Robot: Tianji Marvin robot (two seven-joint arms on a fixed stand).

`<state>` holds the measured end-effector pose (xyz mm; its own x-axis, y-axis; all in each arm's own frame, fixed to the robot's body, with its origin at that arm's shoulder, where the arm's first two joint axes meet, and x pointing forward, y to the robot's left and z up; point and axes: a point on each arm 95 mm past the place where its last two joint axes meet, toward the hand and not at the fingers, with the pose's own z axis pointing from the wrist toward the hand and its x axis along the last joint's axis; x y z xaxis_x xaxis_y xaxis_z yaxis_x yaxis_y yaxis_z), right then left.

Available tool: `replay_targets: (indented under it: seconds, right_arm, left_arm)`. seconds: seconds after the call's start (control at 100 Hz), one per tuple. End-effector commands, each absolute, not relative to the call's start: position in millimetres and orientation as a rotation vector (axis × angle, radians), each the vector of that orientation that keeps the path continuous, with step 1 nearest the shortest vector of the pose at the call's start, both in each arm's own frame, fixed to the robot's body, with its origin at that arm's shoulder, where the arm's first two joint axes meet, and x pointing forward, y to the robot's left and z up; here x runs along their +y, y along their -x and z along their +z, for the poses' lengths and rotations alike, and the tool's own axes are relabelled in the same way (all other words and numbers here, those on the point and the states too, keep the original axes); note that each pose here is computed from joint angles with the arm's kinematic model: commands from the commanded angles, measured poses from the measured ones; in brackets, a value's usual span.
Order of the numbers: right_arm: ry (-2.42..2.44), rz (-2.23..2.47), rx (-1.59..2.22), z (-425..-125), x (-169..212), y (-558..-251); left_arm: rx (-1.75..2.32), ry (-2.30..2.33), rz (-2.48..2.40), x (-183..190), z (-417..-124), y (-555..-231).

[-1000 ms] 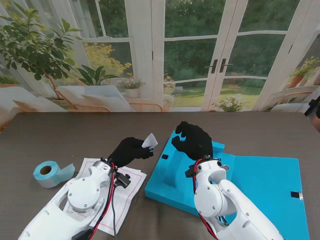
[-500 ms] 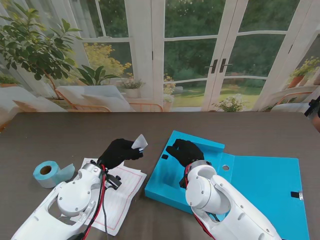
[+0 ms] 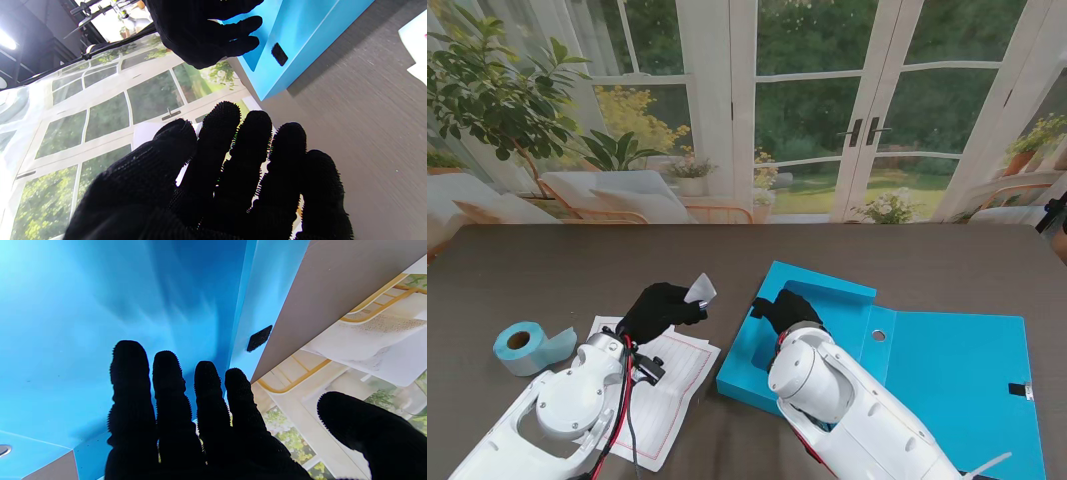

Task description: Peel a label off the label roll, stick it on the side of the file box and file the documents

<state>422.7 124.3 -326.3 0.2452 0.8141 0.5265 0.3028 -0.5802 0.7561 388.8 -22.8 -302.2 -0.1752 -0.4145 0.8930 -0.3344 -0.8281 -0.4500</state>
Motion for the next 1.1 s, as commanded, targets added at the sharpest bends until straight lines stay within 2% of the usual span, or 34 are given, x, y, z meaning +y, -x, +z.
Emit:
replay_targets:
  seconds: [0.0, 1.09]
  right_arm:
    - [-2.058, 1.294, 1.014, -329.0, 128.4, -423.8]
    - [-2.268, 1.102, 0.799, -351.4, 143.7, -464.0]
  left_arm:
    - [0.919, 1.985, -2.194, -25.0, -301.7, -387.0]
    - [0.927, 2.001, -2.171, -26.4, -306.2, -381.8]
